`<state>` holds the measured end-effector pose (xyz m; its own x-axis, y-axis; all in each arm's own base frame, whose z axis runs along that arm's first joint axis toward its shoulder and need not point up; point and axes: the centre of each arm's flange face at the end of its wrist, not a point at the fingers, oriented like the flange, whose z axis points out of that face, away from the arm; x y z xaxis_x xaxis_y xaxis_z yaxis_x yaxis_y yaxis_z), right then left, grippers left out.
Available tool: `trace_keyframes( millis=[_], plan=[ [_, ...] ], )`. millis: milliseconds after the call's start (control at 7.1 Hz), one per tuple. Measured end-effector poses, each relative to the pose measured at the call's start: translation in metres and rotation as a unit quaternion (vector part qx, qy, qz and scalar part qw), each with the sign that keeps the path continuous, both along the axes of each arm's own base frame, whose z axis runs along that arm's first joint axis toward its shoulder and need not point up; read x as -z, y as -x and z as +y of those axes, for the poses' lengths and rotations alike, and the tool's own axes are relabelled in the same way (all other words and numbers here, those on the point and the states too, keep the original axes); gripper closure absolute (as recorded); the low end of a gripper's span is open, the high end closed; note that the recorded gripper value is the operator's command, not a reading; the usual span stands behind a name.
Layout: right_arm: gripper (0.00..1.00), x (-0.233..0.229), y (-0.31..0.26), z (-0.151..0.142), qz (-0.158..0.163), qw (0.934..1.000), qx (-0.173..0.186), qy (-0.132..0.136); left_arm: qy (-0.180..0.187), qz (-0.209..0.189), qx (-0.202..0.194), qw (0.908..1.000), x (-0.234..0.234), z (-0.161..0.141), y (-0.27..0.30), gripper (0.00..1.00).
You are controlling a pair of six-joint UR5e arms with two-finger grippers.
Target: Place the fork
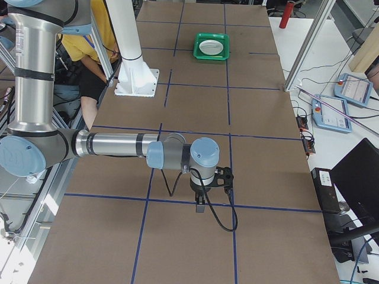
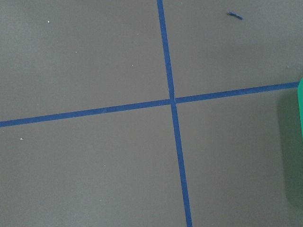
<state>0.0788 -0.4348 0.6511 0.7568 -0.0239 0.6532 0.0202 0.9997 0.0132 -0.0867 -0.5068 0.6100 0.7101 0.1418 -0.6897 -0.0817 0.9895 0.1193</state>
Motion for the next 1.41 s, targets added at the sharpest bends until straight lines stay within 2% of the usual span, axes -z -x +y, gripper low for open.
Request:
trace_keyframes(
  millis=[845, 1127, 1408],
  plan=[
    [0.00, 0.000, 0.000, 0.000, 0.000, 1.0000, 0.000, 0.000, -0.032, -0.003, -0.018, 0.9993, 0.023, 0.002, -0.009, 0.00],
    [0.00, 0.000, 0.000, 0.000, 0.000, 1.0000, -0.001, 0.000, -0.026, 0.003, -0.032, 0.9991, 0.064, -0.008, -0.078, 0.00],
    [0.00, 0.000, 0.000, 0.000, 0.000, 1.0000, 0.000, 0.000, -0.003, 0.024, -0.004, 0.9997, 0.112, -0.014, -0.164, 0.00]
  ],
)
